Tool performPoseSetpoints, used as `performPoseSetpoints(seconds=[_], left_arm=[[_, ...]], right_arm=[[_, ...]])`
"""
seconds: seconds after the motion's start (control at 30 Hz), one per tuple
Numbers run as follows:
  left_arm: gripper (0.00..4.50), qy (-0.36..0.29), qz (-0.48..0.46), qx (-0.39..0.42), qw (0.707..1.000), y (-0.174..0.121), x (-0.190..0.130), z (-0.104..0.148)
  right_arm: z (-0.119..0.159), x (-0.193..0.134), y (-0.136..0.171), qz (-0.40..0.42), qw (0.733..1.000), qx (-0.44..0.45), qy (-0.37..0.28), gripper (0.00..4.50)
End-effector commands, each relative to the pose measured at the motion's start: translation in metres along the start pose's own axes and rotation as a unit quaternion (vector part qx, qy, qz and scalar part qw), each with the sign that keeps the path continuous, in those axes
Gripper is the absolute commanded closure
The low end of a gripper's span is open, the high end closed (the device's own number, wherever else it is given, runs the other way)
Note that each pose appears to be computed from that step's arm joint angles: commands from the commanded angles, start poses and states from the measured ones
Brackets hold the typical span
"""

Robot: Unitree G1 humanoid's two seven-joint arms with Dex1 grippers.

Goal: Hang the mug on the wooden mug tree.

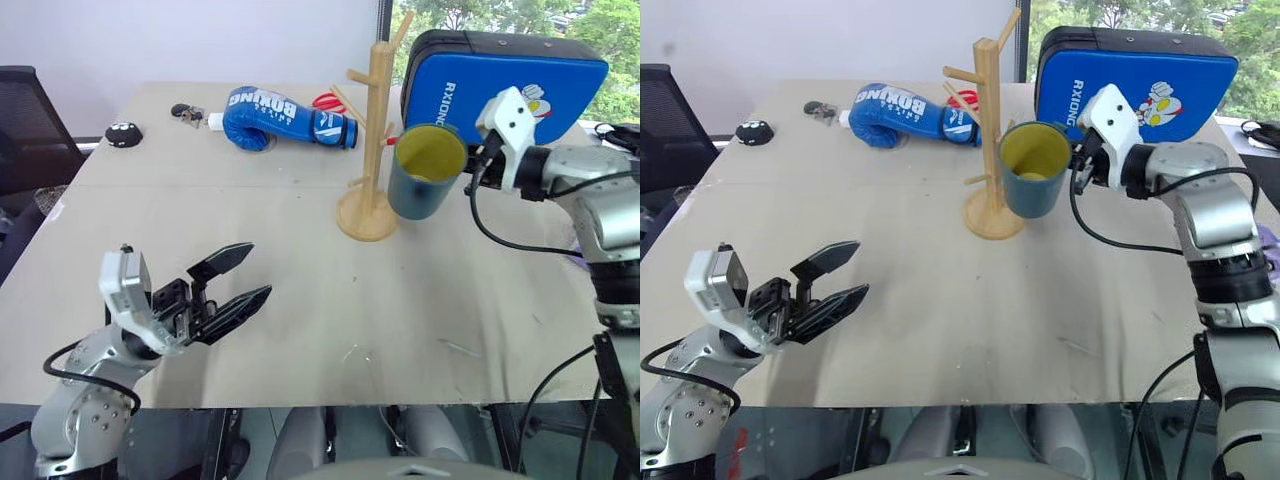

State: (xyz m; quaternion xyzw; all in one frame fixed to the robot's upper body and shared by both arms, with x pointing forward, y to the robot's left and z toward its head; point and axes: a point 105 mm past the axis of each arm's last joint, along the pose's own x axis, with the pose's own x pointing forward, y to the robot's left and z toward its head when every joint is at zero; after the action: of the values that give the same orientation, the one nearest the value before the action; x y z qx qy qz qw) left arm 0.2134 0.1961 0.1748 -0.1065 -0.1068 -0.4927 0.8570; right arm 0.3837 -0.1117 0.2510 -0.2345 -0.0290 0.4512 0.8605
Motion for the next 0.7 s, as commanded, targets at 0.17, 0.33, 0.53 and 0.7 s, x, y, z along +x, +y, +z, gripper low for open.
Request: performPoseSetpoints(seconds=[0.17,0.33,0.53,0.7], left_arm=[[0.00,-0.014,-0.002,0.021,1.000,-0.009,0.000,0.012],[0.00,-0.013,0.003,0.015,1.000,-0.010,0.000,0.012],[0.00,-0.002,0.010,0.011,1.000,-0.007,0.006,0.012],[0.00,0.042,0.022,0.013,0.999,-0.003,0.016,0.000]], right_arm=[[0.016,0.026,-0.003,0.035,0.999,-0.034,-0.018,4.45],[0.002,0.036,0.000,0.048,0.998,-0.041,0.008,3.56],[0.003,0.004,-0.006,0.012,0.999,-0.049,-0.016,1.79],[0.000,-0.043,0.002,-0.025,0.998,-0.047,-0.030,1.79]])
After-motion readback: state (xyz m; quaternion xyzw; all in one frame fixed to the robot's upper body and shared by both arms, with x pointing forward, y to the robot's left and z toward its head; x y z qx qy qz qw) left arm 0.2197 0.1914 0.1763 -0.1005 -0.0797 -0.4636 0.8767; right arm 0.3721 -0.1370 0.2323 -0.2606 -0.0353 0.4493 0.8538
